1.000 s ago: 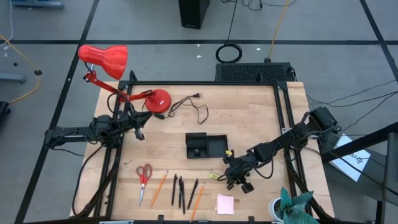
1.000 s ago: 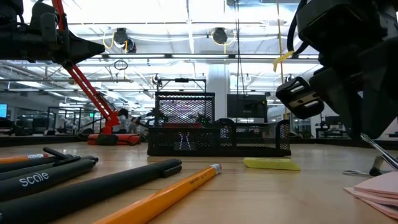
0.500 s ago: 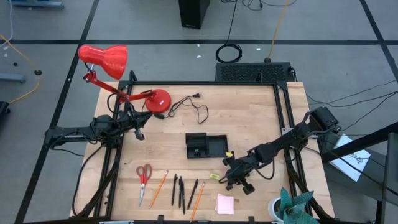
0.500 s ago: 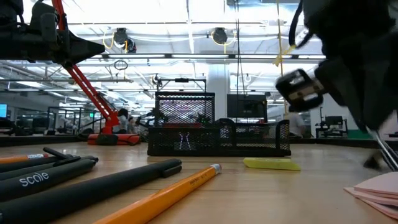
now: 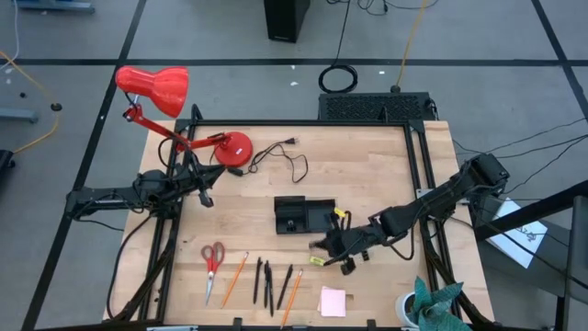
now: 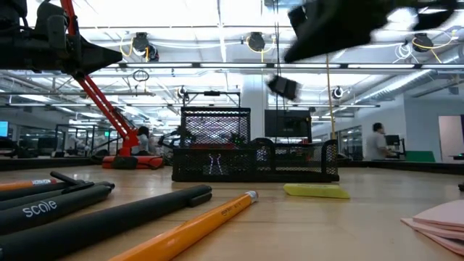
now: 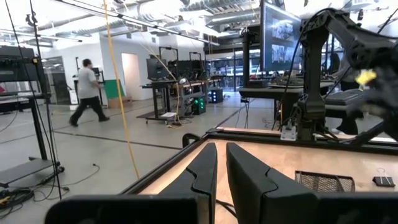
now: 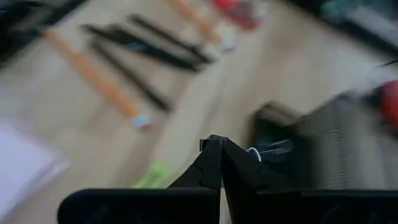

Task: Pick and place office supplies into organizer
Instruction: Put the black binder clip into the desk organizer

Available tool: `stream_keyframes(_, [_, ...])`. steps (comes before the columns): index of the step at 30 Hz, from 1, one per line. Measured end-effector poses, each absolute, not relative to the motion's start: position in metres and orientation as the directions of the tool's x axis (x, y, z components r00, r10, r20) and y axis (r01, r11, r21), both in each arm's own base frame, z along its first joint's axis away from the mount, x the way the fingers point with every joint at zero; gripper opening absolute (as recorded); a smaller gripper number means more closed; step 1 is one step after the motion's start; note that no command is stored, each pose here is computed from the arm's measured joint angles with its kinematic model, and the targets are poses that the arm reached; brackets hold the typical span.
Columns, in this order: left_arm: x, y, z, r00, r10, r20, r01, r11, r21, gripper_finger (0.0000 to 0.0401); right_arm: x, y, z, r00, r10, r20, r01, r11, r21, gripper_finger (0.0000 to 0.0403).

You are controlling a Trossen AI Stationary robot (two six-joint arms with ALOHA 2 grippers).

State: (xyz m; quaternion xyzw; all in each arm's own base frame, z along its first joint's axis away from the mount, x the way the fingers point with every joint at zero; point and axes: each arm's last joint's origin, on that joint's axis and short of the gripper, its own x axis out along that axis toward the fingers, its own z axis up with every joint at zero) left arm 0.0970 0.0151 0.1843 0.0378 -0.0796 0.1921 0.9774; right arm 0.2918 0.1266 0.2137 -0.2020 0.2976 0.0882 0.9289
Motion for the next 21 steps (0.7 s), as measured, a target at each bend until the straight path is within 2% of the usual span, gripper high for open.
stream_keyframes(6, [0.097, 0.015, 0.184, 0.913, 0.37, 0.17, -0.382, 0.923, 0.043, 0.004, 0.312, 0.114, 0.227, 0.882, -0.009, -0.472, -0.216, 0.882, -0.42, 0.0])
stream_keyframes(15, [0.097, 0.015, 0.183, 0.915, 0.37, 0.161, -0.382, 0.923, 0.047, 0.004, 0.343, 0.086, 0.192, 0.874, -0.098, -0.477, -0.155, 0.873, -0.463, 0.0])
stream_keyframes(21, [0.097, 0.015, 0.182, 0.917, 0.37, 0.149, -0.384, 0.921, 0.072, 0.004, 0.353, 0.075, 0.17, 0.844, -0.066, -0.532, -0.173, 0.906, -0.387, 0.0])
